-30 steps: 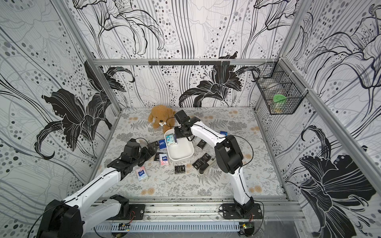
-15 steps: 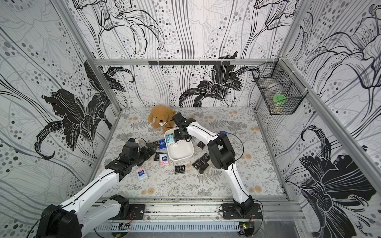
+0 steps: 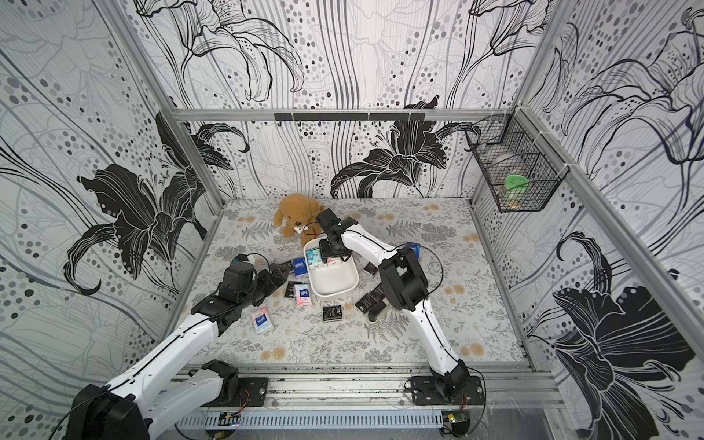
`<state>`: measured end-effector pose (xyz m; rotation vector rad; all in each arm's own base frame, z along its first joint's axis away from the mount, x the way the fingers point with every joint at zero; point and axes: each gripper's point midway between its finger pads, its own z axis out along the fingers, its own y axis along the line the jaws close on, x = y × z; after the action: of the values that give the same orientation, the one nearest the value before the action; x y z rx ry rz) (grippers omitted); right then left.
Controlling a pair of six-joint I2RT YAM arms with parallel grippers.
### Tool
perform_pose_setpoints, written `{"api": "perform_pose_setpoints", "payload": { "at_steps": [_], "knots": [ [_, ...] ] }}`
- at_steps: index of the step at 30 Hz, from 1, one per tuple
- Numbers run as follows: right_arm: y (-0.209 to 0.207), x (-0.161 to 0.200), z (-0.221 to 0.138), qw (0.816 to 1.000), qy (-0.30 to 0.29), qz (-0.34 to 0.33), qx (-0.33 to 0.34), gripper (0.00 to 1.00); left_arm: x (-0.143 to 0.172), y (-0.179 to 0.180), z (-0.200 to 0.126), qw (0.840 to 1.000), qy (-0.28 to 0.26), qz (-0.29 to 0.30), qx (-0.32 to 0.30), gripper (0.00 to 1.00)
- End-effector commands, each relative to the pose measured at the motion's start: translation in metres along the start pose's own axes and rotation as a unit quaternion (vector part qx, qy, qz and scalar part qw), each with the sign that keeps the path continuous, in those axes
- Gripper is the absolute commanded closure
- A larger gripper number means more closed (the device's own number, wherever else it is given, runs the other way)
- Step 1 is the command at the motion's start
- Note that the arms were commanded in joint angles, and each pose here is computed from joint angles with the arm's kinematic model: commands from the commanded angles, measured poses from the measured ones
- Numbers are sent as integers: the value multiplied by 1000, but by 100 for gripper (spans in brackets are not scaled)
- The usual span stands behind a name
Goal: Put the pocket tissues into the storage box
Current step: Place the pocket tissues in the storage box, then pick up the pocket tissues from the center of the board.
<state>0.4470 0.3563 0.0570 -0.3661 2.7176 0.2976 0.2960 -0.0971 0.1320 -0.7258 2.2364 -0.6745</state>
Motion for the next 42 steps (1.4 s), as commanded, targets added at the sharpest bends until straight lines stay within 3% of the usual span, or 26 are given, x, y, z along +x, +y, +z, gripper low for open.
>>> {"api": "perform_pose_setpoints", "payload": {
  "at_steps": [1, 13, 22, 32, 42],
  "knots": [
    [-1, -5, -8, 1000, -8, 5, 4, 36, -8, -13, -6, 1000, -10, 7, 16, 3],
    [-11, -30, -81, 996, -83, 16, 20, 34, -6, -16, -1, 1000, 1, 7, 23, 3],
    [-70, -35, -120, 990, -114, 61, 59, 14, -1, -21, 6, 999, 21, 7, 28, 3],
    [-173, -14, -106, 977, -77, 154, 122, 2, 3, -22, 14, 999, 32, -3, 31, 3],
    [-195, 14, -59, 968, -23, 215, 125, 2, 8, -18, 17, 999, 40, -9, 28, 3]
  ]
}}
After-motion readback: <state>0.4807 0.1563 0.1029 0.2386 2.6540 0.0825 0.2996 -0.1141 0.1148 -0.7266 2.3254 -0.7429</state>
